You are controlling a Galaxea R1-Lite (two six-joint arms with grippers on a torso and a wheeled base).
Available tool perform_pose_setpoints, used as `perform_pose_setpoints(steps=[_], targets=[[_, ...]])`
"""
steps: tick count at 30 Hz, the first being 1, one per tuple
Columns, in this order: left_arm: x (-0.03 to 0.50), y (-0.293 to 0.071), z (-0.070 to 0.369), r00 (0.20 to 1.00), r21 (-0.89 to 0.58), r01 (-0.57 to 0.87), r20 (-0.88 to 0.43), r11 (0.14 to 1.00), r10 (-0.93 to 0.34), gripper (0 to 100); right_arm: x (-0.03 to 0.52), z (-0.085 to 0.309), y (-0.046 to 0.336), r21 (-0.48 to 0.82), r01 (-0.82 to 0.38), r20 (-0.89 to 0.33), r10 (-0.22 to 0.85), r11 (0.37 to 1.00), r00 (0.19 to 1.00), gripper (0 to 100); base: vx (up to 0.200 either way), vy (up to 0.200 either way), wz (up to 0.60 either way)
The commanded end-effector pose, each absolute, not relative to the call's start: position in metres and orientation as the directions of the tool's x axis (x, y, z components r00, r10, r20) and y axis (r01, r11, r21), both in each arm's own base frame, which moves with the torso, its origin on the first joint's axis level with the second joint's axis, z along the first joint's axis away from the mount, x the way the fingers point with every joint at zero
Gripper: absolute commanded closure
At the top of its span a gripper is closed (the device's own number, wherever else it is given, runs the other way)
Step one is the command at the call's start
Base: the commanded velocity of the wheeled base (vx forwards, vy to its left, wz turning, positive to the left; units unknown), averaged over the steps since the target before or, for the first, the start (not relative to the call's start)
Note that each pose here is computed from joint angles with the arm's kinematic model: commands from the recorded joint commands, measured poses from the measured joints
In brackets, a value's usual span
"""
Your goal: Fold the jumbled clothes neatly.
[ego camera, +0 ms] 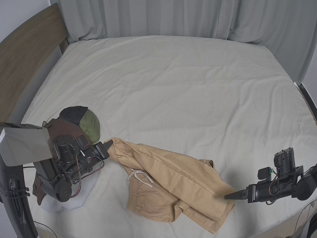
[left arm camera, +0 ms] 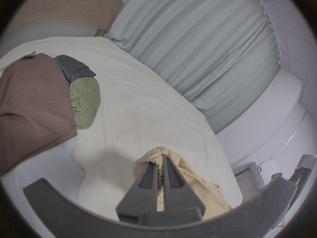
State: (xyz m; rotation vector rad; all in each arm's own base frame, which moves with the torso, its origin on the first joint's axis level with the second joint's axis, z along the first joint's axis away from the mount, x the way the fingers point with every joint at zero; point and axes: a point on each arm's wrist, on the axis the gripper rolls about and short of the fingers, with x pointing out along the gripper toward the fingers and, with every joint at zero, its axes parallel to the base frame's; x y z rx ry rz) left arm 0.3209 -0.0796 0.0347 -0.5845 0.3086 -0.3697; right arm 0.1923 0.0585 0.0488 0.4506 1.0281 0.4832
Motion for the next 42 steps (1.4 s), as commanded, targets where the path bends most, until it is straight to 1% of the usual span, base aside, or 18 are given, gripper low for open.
perform_pose_setpoints(steps=[1,3,12,18,21,22,28,33,34,38,42], targets=[[0.321,-0.079,0.035,0.89,-0.585,0.25,-0.176,0.772,-0.421,100,0.194,0.035,0.058,0.569,-0.118,-0.725,0.564,0.814,0.394,0,0.0,0.0,0.0],[0.321,-0.079,0.035,0.891,-0.585,0.249,-0.175,0.772,-0.42,100,0.195,0.03,0.058,0.576,-0.097,-0.728,0.563,0.812,0.391,0,0.0,0.0,0.0],[0.321,-0.079,0.037,0.891,-0.585,0.253,-0.17,0.771,-0.421,100,0.203,0.017,0.06,0.576,-0.087,-0.732,0.56,0.813,0.387,0,0.0,0.0,0.0],[0.32,-0.079,0.039,0.892,-0.584,0.257,-0.163,0.77,-0.422,100,0.211,0.01,0.064,0.613,-0.044,-0.706,0.572,0.789,0.416,0,0.0,0.0,0.0],[0.32,-0.079,0.04,0.892,-0.584,0.258,-0.161,0.77,-0.422,100,0.211,0.01,0.065,0.628,-0.046,-0.687,0.581,0.777,0.437,0,0.0,0.0,0.0],[0.32,-0.079,0.04,0.892,-0.584,0.258,-0.161,0.77,-0.422,100,0.211,0.01,0.065,0.629,-0.049,-0.684,0.582,0.776,0.44,100,0.0,0.0,0.0],[0.32,-0.079,0.04,0.892,-0.583,0.258,-0.163,0.771,-0.422,100,0.213,0.013,0.065,0.634,-0.066,-0.664,0.586,0.771,0.465,100,0.0,0.0,0.0],[0.32,-0.079,0.039,0.892,-0.583,0.257,-0.164,0.771,-0.422,100,0.216,0.017,0.063,0.645,-0.056,-0.648,0.584,0.762,0.488,100,0.0,0.0,0.0],[0.32,-0.079,0.039,0.892,-0.583,0.256,-0.166,0.771,-0.422,100,0.223,0.019,0.058,0.652,-0.051,-0.628,0.576,0.757,0.523,100,0.0,0.0,0.0],[0.32,-0.079,0.037,0.891,-0.583,0.252,-0.17,0.772,-0.42,100,0.237,0.027,0.044,0.67,-0.049,-0.566,0.552,0.741,0.612,100,0.0,0.0,0.0],[0.32,-0.079,0.037,0.891,-0.583,0.252,-0.172,0.772,-0.42,100,0.249,0.032,0.032,0.695,-0.052,-0.513,0.545,0.717,0.663,100,0.0,0.0,0.0]])
